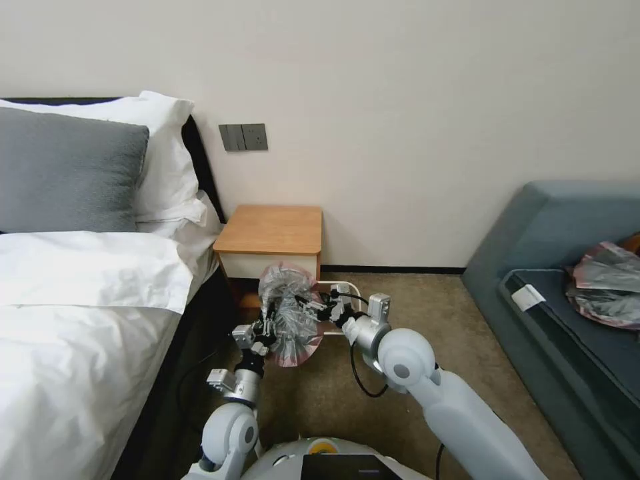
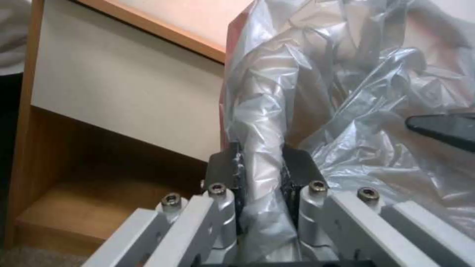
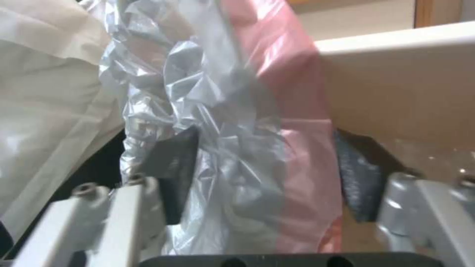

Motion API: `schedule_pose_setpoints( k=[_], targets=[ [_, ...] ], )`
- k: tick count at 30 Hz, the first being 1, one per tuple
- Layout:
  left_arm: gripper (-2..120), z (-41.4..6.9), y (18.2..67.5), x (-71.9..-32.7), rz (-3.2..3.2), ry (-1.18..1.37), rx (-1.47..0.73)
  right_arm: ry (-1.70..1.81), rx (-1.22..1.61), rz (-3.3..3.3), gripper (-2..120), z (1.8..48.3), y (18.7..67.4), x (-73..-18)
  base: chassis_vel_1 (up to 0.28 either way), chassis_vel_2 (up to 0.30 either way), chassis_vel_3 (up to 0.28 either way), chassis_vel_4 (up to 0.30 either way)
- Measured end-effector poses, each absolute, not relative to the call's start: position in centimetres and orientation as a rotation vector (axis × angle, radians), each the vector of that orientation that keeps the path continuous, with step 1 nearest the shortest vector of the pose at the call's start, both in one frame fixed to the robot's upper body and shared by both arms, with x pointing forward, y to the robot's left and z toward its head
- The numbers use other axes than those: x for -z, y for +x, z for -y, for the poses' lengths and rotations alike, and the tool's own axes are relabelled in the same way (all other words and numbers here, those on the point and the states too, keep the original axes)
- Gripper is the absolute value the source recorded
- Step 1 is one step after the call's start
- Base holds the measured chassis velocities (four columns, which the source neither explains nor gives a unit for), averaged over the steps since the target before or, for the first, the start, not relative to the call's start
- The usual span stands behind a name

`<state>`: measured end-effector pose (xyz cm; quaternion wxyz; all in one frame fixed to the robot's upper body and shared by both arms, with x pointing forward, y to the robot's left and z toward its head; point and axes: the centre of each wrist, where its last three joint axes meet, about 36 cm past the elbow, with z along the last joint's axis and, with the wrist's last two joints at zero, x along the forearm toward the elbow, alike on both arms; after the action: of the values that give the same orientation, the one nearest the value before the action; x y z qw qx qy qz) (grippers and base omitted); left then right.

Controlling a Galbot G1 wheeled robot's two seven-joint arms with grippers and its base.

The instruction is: Pick up the garbage bag from the table and place it over the trash can.

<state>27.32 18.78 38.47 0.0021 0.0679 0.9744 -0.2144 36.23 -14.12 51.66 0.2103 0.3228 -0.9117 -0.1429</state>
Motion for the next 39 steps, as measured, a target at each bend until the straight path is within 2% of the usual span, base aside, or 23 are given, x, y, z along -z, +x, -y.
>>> schedule_pose_setpoints(
  k=[2, 6, 8, 10, 13, 16, 26, 39],
  targets=[
    [11, -18.8, 27.3, -38.5, -3.057, 0.213, 0.673, 0.901, 0.394, 2.537, 55, 14.1, 36.2, -51.6, 0.000, 0.000, 0.000, 0.000],
    [11, -18.7, 27.2, -38.6, -3.060, 0.203, 0.699, 0.913, 0.380, 2.549, 37, 14.0, 36.2, -51.5, 0.000, 0.000, 0.000, 0.000],
    [11, -18.7, 27.2, -38.7, -3.060, 0.201, 0.710, 0.913, 0.375, 2.550, 33, 14.1, 36.2, -51.4, 0.000, 0.000, 0.000, 0.000],
    [11, -18.7, 27.3, -38.8, -3.061, 0.197, 0.721, 0.919, 0.366, 2.557, 22, 14.1, 36.2, -51.3, 0.000, 0.000, 0.000, 0.000],
    [11, -18.7, 27.4, -38.8, -3.062, 0.192, 0.725, 0.922, 0.365, 2.562, 15, 14.2, 36.3, -51.2, 0.000, 0.000, 0.000, 0.000],
    [11, -18.7, 27.5, -38.6, -3.068, 0.185, 0.726, 0.926, 0.355, 2.578, 1, 14.3, 36.4, -51.1, 0.000, 0.000, 0.000, 0.000],
    [11, -18.8, 27.5, -38.3, -3.080, 0.174, 0.722, 0.934, 0.348, 2.608, 0, 14.6, 36.2, -51.3, 0.000, 0.000, 0.000, 0.000],
    [11, -19.4, 27.2, -37.8, -3.094, 0.168, 0.699, 0.853, 0.270, 2.724, 0, 19.0, 37.0, -52.6, 0.000, 0.000, 0.000, 0.000]
  ],
)
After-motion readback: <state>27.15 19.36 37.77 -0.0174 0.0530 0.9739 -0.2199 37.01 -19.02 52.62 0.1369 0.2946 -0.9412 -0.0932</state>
